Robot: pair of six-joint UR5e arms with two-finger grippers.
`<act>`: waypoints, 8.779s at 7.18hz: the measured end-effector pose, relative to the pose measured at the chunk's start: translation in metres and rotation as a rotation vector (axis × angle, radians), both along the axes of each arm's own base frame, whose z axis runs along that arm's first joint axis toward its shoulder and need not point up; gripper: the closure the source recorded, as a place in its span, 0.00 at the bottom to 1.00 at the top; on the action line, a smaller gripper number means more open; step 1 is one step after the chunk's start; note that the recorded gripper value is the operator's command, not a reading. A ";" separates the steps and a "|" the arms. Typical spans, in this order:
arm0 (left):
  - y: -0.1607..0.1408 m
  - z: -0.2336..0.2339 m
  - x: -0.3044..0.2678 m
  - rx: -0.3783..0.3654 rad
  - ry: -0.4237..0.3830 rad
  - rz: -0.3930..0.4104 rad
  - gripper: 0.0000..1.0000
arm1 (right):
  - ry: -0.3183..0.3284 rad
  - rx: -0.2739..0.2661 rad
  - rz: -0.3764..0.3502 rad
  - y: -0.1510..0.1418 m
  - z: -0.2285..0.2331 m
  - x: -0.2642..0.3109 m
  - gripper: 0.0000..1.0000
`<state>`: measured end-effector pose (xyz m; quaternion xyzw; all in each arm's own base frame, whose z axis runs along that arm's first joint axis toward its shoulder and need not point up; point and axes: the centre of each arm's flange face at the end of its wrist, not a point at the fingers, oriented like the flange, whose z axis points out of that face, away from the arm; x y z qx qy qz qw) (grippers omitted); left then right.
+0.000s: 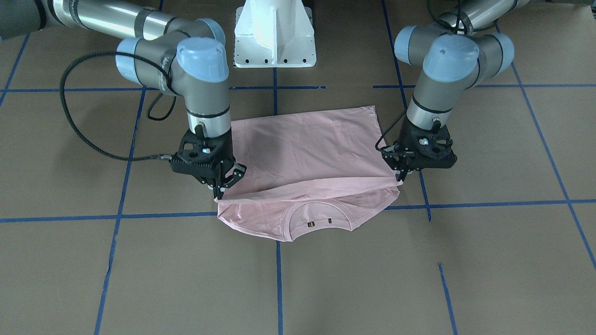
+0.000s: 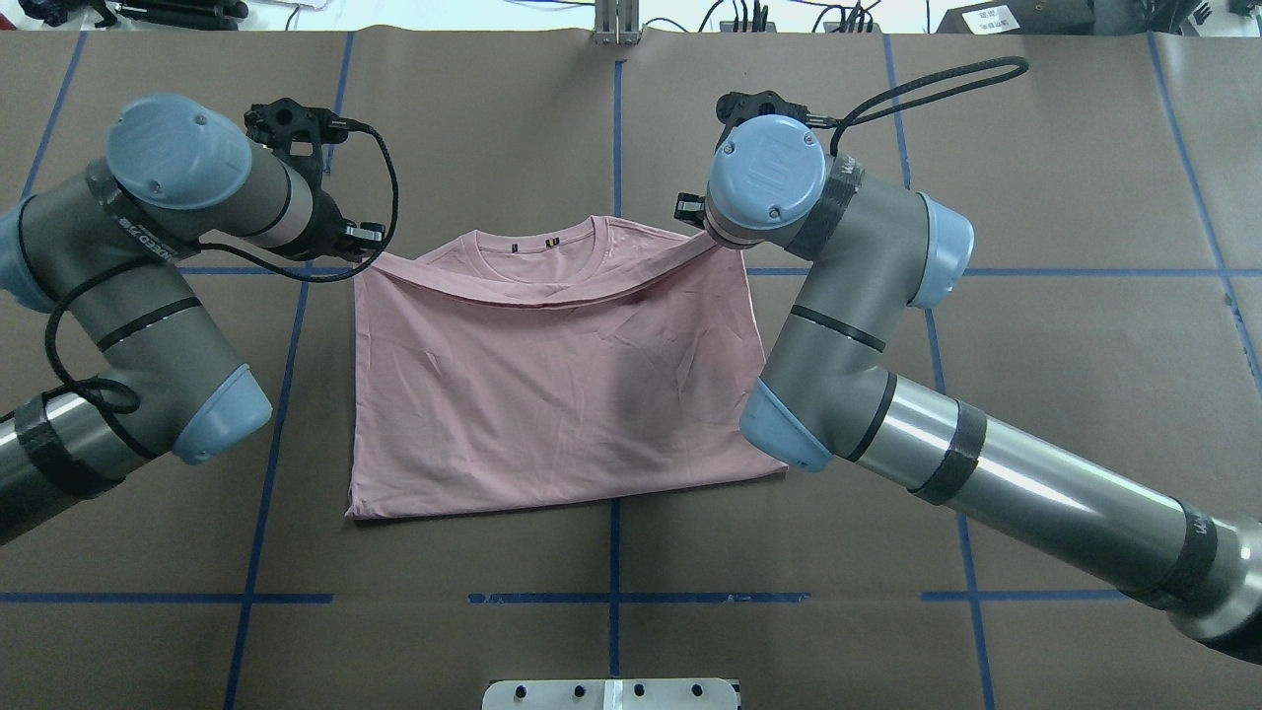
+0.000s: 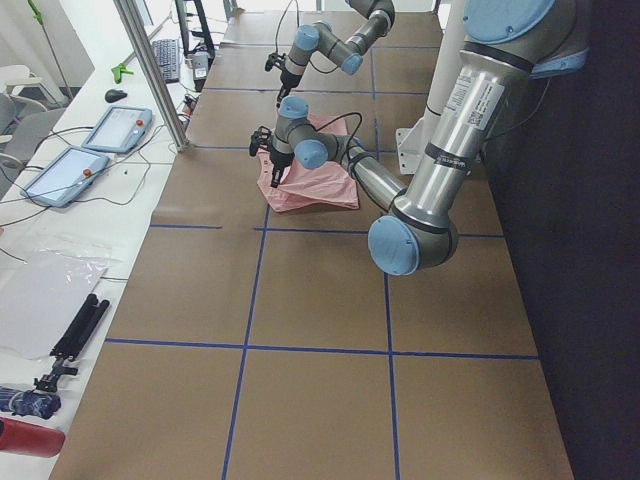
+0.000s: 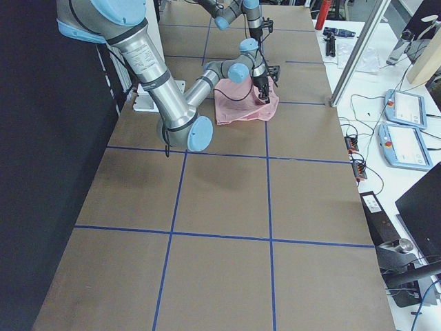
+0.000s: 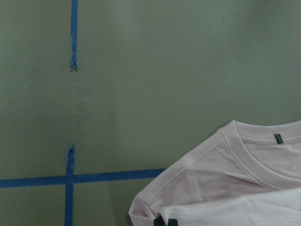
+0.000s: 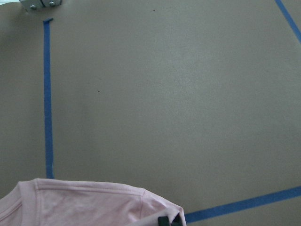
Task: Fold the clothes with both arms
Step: 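Lay the hem at the collar and open both grippers, then raise the right gripper away while the left gripper moves to the folded shirt's near edge, then grasp the near corner of the folded shirt with the left gripper, then drag the folded shirt away from the robot with the left gripper, then move the right gripper to the shirt's collar edge while the left holds, then grasp the collar edge of the pink shirt with the right gripper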
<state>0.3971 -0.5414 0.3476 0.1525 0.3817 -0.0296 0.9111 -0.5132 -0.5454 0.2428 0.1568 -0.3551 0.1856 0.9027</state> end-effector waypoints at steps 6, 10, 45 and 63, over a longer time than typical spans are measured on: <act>-0.011 0.041 0.011 0.046 0.010 0.008 0.00 | 0.015 0.006 -0.003 -0.019 0.027 -0.010 0.00; 0.079 0.026 -0.046 0.084 0.108 0.026 0.01 | -0.016 0.078 -0.150 -0.010 0.015 0.035 0.00; -0.225 0.109 -0.064 0.312 -0.282 -0.082 0.00 | -0.026 0.082 -0.139 -0.001 0.023 0.056 0.00; -0.156 0.096 -0.084 0.403 -0.036 -0.003 0.00 | -0.174 -0.209 0.125 0.089 -0.100 -0.196 0.38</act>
